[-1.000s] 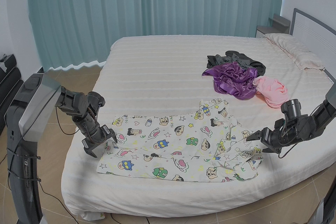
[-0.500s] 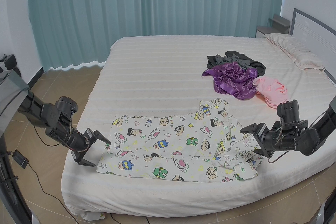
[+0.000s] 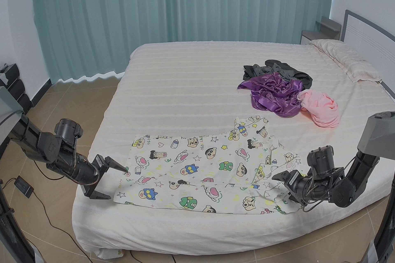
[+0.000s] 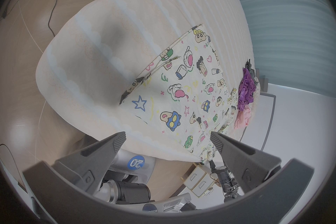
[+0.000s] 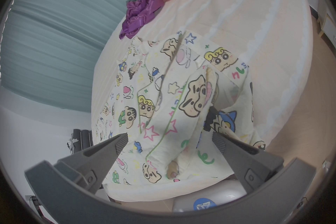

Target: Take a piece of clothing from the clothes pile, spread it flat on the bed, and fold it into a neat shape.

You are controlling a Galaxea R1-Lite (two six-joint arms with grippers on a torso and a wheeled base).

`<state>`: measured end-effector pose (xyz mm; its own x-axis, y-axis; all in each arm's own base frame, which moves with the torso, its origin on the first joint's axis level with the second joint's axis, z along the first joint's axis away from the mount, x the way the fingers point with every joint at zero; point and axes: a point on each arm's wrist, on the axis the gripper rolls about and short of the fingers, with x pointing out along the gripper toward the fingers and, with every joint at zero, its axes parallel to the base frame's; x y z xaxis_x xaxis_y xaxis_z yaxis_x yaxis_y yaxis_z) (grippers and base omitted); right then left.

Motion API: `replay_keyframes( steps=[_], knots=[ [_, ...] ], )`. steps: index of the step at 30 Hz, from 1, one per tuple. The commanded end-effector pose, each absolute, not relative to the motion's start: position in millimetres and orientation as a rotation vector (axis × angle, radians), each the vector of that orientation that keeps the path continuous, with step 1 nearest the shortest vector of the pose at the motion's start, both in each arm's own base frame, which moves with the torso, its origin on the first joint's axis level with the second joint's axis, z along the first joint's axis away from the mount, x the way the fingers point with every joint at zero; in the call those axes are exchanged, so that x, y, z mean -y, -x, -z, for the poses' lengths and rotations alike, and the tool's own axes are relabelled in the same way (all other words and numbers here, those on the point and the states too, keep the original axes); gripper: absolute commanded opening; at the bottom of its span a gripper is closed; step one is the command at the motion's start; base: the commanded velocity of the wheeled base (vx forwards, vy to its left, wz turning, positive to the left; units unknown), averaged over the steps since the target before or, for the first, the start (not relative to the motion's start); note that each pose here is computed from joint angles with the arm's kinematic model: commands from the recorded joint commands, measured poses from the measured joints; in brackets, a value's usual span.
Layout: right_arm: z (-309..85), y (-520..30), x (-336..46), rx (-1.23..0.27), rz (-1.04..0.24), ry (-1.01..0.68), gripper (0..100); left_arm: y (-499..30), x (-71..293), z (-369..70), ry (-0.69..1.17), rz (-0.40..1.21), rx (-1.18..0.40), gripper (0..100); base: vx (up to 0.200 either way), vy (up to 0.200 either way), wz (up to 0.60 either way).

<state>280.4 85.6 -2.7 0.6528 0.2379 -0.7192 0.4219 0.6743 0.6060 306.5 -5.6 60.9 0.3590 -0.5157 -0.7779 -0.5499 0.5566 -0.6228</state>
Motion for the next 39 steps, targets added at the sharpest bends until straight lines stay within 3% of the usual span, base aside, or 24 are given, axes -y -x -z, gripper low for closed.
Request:
replay_keyframes(
  steps=[1, 15, 16, 39],
  knots=[
    [10.4, -282.0, -84.8, -0.879, 0.135, -0.849, 100, -305.5, 5.7, -61.7, 1.057, -0.029, -1.271, 100, 0.0, 0.0, 0.0],
    [27.1, -292.8, -84.3, -0.797, 0.159, -0.849, 100, -305.2, 7.5, -60.9, 1.052, -0.026, -1.277, 100, 0.0, 0.0, 0.0],
    [25.8, -291.4, -83.6, -0.79, 0.165, -0.845, 0, -305.2, 7.5, -60.9, 1.051, -0.027, -1.276, 100, 0.0, 0.0, 0.0],
    [-27.9, -265.7, -91.7, -0.703, 0.079, -0.836, 0, -305.1, 7.9, -60.2, 1.049, -0.028, -1.278, 100, 0.0, 0.0, 0.0]
  ],
)
